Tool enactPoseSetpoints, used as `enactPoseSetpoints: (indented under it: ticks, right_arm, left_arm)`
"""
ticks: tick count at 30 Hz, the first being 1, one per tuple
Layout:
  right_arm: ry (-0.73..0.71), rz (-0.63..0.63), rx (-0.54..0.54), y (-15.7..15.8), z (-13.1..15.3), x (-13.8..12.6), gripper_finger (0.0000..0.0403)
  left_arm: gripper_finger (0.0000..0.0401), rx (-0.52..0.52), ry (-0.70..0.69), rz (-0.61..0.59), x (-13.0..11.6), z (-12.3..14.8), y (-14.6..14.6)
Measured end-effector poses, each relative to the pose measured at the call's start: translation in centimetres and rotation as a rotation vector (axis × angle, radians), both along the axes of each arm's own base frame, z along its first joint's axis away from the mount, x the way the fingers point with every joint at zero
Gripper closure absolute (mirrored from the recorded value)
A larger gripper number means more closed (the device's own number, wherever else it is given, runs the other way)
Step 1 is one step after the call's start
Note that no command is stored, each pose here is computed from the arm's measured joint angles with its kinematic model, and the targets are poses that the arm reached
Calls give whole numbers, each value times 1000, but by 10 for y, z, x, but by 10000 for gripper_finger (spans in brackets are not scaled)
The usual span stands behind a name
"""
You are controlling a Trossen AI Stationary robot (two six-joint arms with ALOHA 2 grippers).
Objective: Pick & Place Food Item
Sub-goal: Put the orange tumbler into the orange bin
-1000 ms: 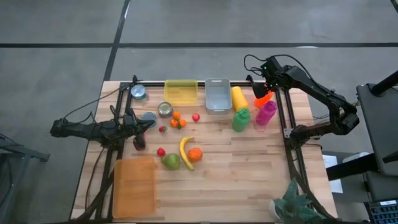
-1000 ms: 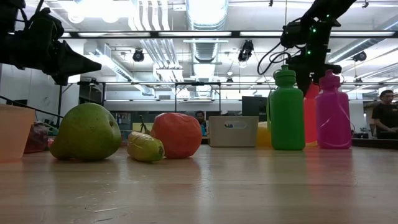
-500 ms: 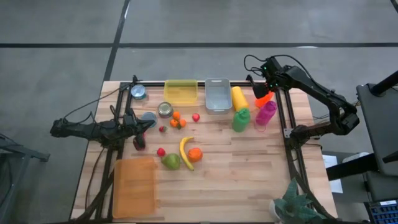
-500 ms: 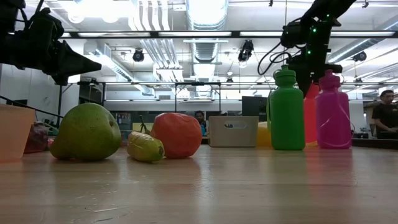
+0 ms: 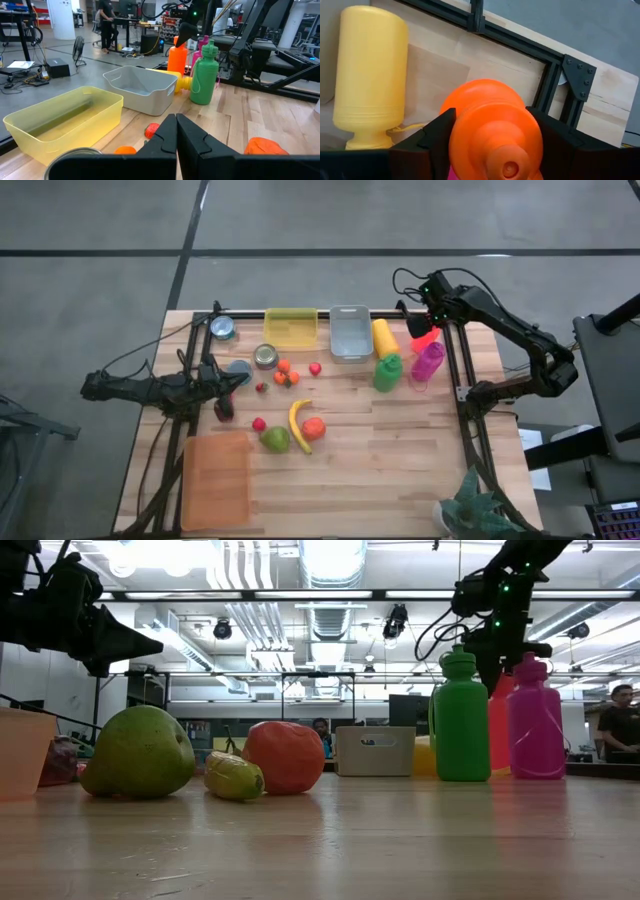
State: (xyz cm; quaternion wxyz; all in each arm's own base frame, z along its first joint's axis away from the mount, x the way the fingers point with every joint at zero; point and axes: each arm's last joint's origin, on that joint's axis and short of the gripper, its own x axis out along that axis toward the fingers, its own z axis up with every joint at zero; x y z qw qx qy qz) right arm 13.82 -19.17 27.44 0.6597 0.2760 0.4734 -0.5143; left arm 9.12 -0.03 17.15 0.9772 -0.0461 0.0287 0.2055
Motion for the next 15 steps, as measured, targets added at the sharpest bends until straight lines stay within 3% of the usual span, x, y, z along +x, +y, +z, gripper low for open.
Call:
enactPoseSetpoints:
  ticks: [15]
  right_arm:
    - [1, 2, 0, 0, 0, 0, 185]
  left_arm:
    - [401, 0, 0, 0, 0, 0, 0]
